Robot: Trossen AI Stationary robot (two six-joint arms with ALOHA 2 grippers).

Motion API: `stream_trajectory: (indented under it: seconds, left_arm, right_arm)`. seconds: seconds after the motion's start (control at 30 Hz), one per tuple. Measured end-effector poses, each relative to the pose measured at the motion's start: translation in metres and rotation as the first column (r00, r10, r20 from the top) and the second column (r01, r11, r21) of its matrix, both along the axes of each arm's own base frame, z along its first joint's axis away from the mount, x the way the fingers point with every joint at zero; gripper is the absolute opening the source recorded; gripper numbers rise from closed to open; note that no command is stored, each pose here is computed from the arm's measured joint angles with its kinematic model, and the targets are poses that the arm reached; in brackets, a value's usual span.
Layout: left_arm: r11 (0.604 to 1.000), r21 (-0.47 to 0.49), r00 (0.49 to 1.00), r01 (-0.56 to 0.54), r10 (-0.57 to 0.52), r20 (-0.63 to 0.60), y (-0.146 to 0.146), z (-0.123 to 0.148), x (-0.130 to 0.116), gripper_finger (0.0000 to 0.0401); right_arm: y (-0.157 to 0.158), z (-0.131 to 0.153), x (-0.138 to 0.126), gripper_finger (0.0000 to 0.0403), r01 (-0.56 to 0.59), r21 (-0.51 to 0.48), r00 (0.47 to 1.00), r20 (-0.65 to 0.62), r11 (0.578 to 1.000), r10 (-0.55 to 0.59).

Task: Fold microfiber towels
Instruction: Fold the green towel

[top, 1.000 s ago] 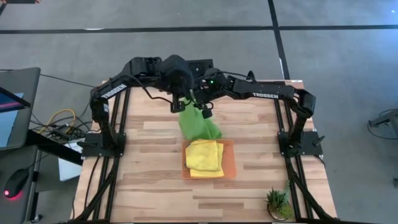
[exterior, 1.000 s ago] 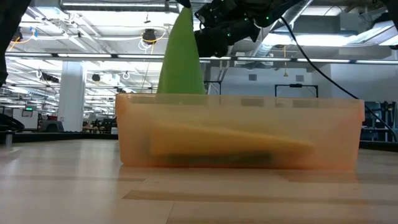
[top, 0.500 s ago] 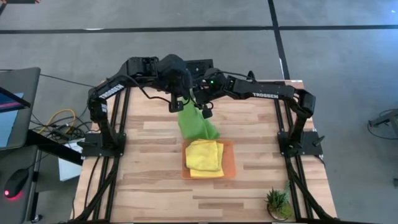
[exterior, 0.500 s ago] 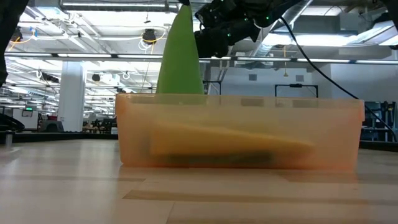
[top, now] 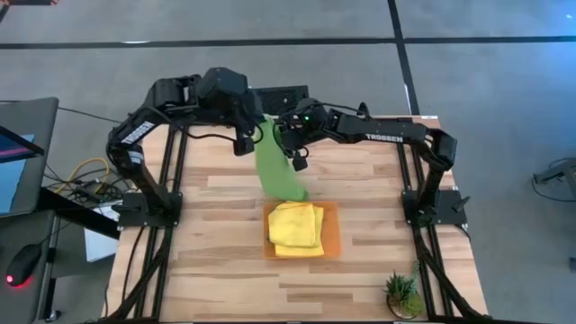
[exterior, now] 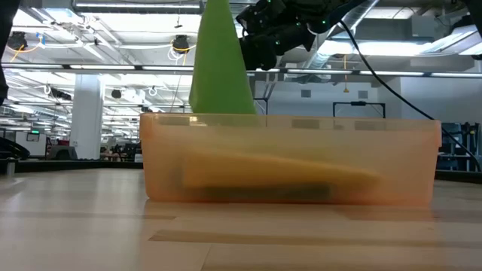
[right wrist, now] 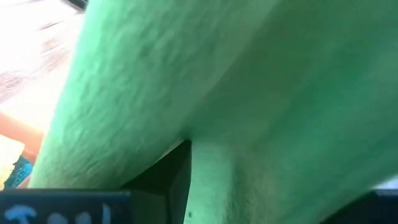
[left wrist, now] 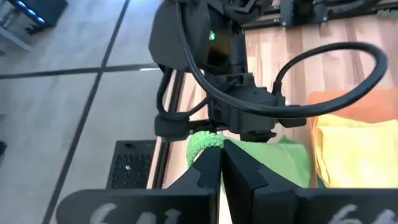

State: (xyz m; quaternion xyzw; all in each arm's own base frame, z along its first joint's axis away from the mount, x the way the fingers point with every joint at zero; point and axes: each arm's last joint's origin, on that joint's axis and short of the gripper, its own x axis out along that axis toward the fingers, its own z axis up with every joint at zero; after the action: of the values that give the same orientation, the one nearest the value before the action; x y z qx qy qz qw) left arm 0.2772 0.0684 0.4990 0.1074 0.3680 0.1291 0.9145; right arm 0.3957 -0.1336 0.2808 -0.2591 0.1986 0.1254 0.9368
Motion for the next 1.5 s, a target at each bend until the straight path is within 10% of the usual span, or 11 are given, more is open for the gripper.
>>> stream_trajectory:
  seconds: [1.5]
  left_arm:
    - [0.974, 0.152, 0.93, -0.171, 0.109, 0.35, -0.015, 0.063, -0.086, 0.0]
  right_arm:
    - [0.001, -0.003, -0.001, 0.0175, 0.004, 0.009, 1.0, -0.03, 1.0, -0.003]
